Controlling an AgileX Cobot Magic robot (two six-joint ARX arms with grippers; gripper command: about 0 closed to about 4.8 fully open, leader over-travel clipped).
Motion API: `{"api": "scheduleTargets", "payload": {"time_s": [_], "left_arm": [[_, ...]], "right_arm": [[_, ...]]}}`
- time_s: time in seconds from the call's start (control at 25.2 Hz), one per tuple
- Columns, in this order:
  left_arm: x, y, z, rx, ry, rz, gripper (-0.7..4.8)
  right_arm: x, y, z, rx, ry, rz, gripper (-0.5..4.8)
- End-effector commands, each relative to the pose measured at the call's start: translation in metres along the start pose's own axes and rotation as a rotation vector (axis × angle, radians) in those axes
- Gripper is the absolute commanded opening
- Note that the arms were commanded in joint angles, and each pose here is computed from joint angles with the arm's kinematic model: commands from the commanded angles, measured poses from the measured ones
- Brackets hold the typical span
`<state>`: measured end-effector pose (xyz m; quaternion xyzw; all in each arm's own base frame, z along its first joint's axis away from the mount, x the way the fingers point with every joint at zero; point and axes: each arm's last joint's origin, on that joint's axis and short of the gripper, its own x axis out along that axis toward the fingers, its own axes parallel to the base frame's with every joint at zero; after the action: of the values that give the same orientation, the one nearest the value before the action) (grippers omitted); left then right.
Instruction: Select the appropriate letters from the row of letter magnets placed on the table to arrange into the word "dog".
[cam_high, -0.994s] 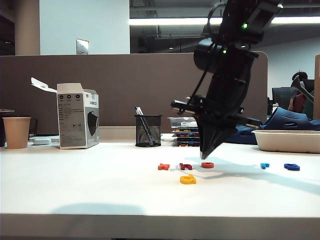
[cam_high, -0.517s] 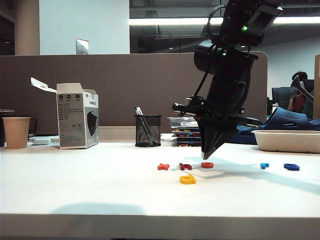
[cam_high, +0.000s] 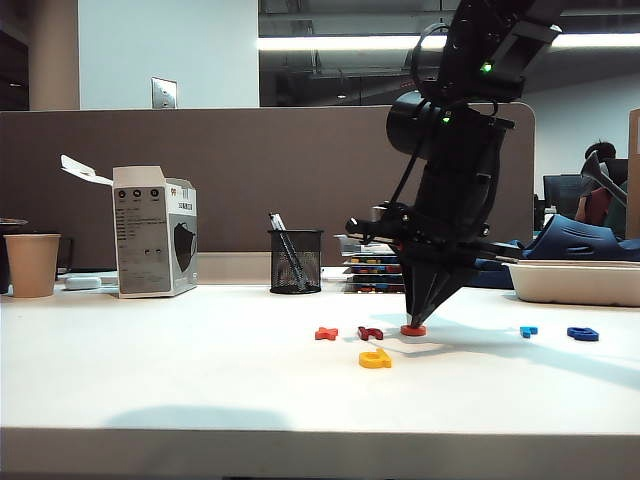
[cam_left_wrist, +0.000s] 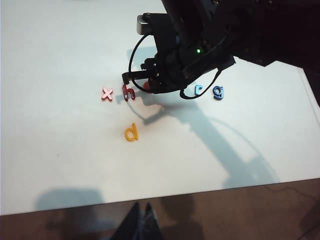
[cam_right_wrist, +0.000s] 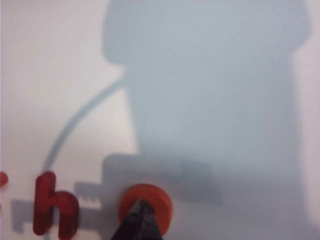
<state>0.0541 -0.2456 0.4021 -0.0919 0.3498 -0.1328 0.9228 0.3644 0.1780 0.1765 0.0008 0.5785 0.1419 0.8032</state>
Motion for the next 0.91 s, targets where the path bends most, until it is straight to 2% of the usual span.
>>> {"api": "scheduleTargets", "payload": {"time_s": [0.04, 0.24, 0.4, 0.52, 0.91], "left_arm": [[-0.001, 0.0, 0.001, -0.004, -0.009, -0.004, -0.05], [-0.001, 0.0, 0.001, -0.004, -0.009, -0.004, -0.05], [-0.001, 0.0, 0.001, -0.004, -0.009, -0.004, -0.05], [-0.001, 0.0, 0.001, -0.004, -0.009, -0.004, -0.05], [-0.001, 0.0, 0.001, -0.004, -0.009, -0.004, -0.05]], "right_arm": [[0.007, -0.001, -0.003, 0.0, 0.036, -0.009, -0.07], [0.006, -0.003, -0.007, 0.004, 0.079, -0.021, -0.07], [0.005, -0.004, -0.018, 0.018, 0.198, -0.004, -0.07], [0.004, -0.004, -0.022, 0.024, 0.242, -0.002, -0.07], [-0.003, -0.004, -0.029, 0.032, 0.316, 0.0, -0.07]]}}
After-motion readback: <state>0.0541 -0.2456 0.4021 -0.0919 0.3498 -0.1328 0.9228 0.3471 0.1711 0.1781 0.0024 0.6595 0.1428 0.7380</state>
